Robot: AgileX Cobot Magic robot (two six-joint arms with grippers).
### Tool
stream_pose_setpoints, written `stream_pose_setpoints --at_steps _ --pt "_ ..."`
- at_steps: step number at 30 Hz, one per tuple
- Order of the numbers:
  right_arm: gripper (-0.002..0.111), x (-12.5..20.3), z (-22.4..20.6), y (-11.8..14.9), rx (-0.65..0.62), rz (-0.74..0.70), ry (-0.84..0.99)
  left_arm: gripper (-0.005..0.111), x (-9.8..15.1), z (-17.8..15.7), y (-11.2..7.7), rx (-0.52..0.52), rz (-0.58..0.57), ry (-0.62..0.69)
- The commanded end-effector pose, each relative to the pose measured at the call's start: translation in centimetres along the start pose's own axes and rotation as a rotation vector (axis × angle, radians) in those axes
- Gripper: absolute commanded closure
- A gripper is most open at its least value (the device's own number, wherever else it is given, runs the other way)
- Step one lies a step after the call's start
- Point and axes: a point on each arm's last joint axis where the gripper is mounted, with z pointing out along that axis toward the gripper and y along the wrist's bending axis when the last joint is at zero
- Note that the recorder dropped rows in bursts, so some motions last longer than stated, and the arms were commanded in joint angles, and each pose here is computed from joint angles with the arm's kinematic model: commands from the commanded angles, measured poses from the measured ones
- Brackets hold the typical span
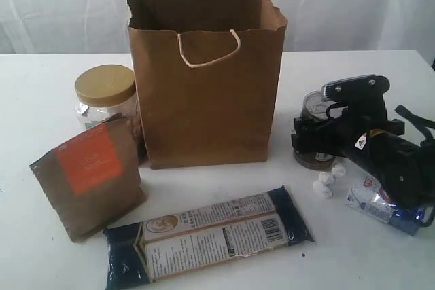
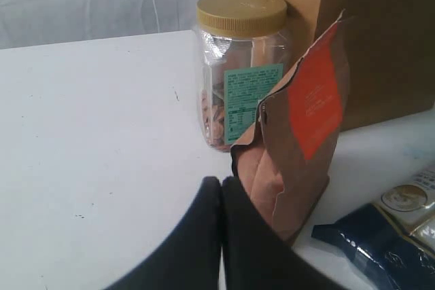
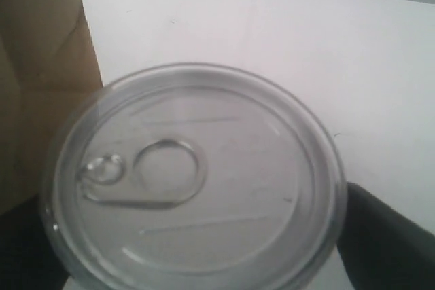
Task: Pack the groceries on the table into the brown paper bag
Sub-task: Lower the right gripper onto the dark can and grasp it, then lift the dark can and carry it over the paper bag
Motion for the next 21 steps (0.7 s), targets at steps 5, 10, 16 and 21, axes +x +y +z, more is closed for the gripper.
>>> stream_pose_setpoints --at_steps 5,10,16,21 --pt "0.02 1.0 1.0 0.2 -0.014 -0.02 -0.091 0.107 0.1 0.0 0.0 0.001 -0.004 -0.004" --pt "0.024 1.6 1.4 0.2 -0.013 -0.019 -0.086 0.107 0.1 0.0 0.0 0.001 -0.004 -0.004" --pt "0.058 1.4 1.4 0.2 -0.01 0.006 -0.116 0.107 0.1 0.0 0.0 0.001 -0.004 -0.004" --pt "0.083 1.4 1.3 0.1 -0.008 0.007 -0.116 0.107 0.1 0.0 0.0 0.001 -0.004 -0.004"
